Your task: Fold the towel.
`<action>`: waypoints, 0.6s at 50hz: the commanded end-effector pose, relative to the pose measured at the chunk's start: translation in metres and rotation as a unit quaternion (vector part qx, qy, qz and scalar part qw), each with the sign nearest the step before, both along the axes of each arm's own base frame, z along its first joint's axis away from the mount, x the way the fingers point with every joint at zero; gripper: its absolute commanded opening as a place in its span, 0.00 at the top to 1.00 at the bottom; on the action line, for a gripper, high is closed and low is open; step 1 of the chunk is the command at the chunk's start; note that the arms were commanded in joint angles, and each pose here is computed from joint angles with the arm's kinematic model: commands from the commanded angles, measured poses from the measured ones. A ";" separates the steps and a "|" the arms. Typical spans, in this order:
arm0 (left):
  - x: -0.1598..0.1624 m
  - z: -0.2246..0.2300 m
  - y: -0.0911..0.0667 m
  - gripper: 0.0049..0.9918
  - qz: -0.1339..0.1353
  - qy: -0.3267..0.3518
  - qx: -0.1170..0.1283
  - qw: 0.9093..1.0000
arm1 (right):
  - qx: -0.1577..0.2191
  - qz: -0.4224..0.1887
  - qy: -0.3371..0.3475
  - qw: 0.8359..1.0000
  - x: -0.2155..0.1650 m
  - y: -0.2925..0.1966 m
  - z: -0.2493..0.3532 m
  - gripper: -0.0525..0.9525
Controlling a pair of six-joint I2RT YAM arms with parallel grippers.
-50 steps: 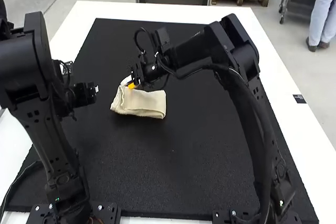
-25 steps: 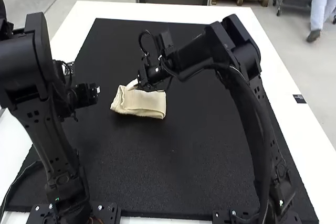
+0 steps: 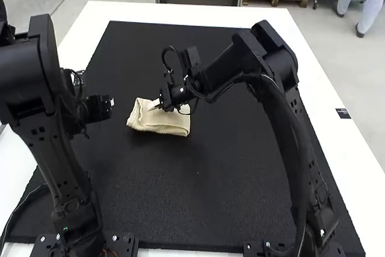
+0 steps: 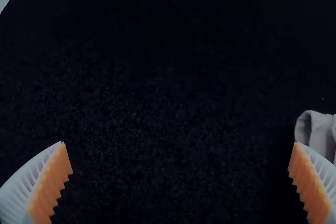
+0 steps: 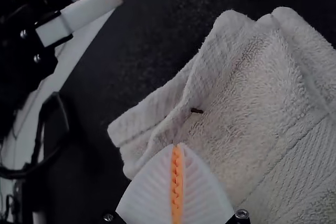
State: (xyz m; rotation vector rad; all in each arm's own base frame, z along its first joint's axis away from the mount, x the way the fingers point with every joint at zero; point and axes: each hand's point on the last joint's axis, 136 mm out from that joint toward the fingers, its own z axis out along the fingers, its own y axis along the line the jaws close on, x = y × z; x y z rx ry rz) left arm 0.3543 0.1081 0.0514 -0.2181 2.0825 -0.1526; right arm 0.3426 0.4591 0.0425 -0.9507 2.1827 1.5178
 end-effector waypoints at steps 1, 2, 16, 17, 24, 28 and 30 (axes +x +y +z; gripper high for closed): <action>0.003 0.012 0.001 0.02 0.000 -0.019 0.013 1.000 | -0.003 -0.004 -0.004 1.000 0.001 -0.001 -0.015 0.97; 0.003 0.011 0.001 0.02 0.001 -0.017 0.012 1.000 | -0.003 -0.005 -0.006 1.000 0.002 -0.001 -0.017 0.97; 0.005 0.013 -0.004 0.03 -0.006 -0.021 0.015 1.000 | -0.013 -0.018 -0.014 1.000 0.004 -0.004 -0.049 0.97; 0.005 0.013 -0.004 0.03 -0.006 -0.021 0.015 1.000 | -0.014 -0.018 -0.013 1.000 0.003 -0.005 -0.051 0.97; 0.008 0.015 -0.007 0.03 -0.010 -0.024 0.016 1.000 | -0.016 -0.025 -0.014 0.999 0.001 -0.009 -0.062 0.97; 0.008 0.016 -0.008 0.03 -0.012 -0.025 0.016 1.000 | -0.010 -0.024 -0.018 1.000 0.000 -0.008 -0.053 0.97; 0.009 0.016 -0.009 0.03 -0.013 -0.025 0.016 0.999 | -0.003 -0.025 -0.025 0.999 0.003 -0.007 -0.041 0.97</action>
